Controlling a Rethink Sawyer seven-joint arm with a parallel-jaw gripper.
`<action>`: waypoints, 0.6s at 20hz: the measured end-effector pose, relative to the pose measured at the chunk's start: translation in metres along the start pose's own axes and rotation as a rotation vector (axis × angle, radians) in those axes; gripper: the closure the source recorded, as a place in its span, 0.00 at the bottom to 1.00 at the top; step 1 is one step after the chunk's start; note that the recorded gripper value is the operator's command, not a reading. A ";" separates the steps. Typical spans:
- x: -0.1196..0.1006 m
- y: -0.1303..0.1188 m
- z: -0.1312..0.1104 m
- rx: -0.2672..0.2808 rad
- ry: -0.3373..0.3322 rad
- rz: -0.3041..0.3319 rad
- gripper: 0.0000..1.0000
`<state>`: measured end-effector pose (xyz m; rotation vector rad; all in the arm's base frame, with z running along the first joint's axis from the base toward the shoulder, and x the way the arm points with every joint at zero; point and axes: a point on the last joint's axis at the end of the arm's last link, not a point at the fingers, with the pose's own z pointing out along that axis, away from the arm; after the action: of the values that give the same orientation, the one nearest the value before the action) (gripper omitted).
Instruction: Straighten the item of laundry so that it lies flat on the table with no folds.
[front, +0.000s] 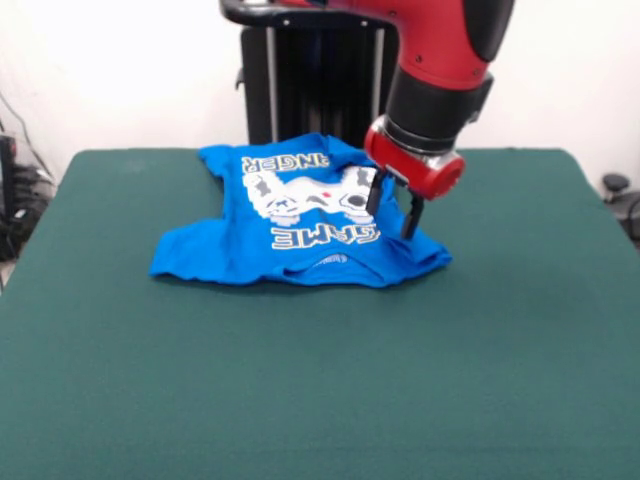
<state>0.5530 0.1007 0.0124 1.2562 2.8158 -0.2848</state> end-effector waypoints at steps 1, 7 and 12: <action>0.002 -0.002 0.001 0.003 0.003 0.000 0.00; 0.014 -0.013 0.007 0.018 0.022 0.001 0.00; 0.021 -0.014 0.012 0.009 0.030 0.001 0.00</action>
<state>0.5284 0.1047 0.0002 1.2743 2.8419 -0.2811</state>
